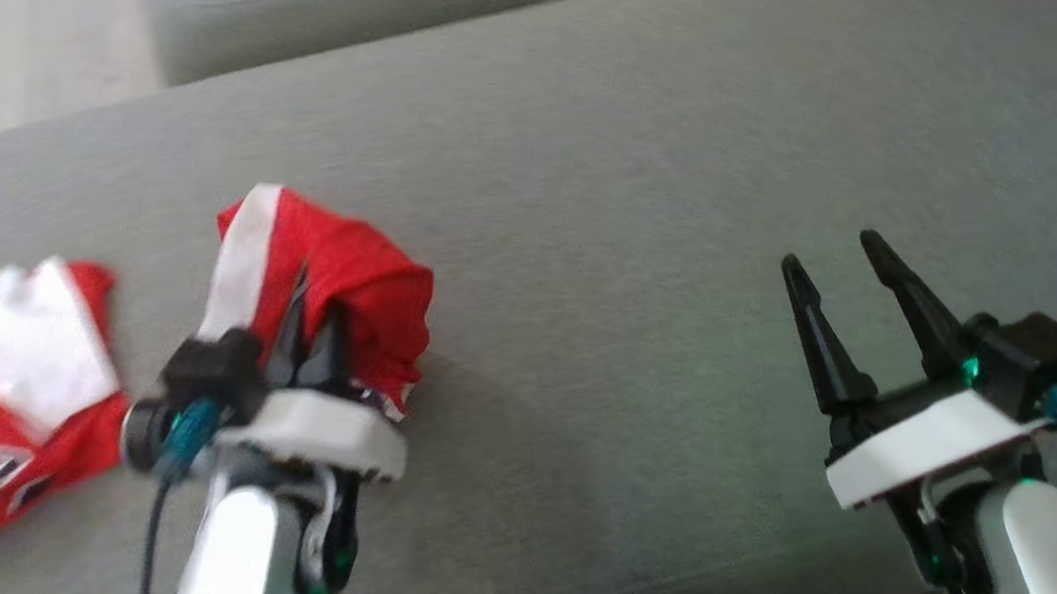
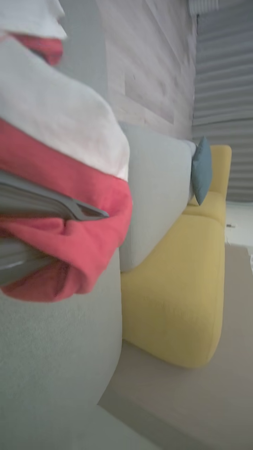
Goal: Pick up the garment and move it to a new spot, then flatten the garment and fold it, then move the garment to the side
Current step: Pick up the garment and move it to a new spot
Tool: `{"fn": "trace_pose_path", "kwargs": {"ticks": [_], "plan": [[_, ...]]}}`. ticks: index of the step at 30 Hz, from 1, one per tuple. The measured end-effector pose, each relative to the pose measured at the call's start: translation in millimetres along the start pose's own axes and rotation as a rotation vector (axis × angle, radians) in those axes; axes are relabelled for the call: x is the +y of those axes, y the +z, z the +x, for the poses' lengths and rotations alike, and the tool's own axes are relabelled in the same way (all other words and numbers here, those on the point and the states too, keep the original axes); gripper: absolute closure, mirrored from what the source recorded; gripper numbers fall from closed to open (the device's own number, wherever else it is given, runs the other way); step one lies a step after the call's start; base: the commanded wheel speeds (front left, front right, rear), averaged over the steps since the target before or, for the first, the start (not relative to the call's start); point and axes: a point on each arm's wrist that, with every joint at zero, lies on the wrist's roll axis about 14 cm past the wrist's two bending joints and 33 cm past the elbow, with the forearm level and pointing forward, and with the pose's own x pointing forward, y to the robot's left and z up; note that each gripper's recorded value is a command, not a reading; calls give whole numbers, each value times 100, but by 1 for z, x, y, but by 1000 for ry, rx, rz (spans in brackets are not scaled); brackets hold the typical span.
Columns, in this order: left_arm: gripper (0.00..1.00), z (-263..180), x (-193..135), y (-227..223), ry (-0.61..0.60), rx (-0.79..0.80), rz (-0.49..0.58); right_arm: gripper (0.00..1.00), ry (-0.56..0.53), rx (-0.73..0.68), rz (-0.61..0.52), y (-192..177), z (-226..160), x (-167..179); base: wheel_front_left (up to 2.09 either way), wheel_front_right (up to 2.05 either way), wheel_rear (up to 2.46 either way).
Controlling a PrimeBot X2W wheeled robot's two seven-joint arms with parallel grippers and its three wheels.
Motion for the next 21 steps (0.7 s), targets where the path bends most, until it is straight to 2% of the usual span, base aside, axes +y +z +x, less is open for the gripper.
{"fn": "trace_pose_path", "kwargs": {"ticks": [1, 7, 11, 15, 16, 17, 18, 21], "plan": [[100, 0, 0, 0, 0, 0, 0, 0, 0, 0, 0, 0, 0, 0, 0, 0, 0], [100, 50, -74, -32, -249, 61, 10, 0, -100, -8, 8, 1, -3, -33, 0, 0, 0], [100, 60, -117, -69, -392, 141, 1, 0, -172, 23, 18, -12, -9, -54, 0, 0, 0], [100, 64, -145, -99, -492, 202, 2, 0, -226, 61, 33, -28, -16, -69, 0, 0, 0], [77, 63, -152, -105, -514, 215, -3, 0, -236, 67, 33, -30, -17, -72, 0, 0, 0], [23, 61, -159, -111, -538, 228, -9, 0, -244, 69, 29, -32, -16, -75, 0, 0, 0], [0, 59, -165, -115, -559, 237, -14, 0, -250, 73, 26, -32, -16, -77, 0, 0, 0], [0, 48, -177, -119, -609, 240, -7, 0, -256, 66, 26, -32, -14, -80, 0, 0, 0]]}}
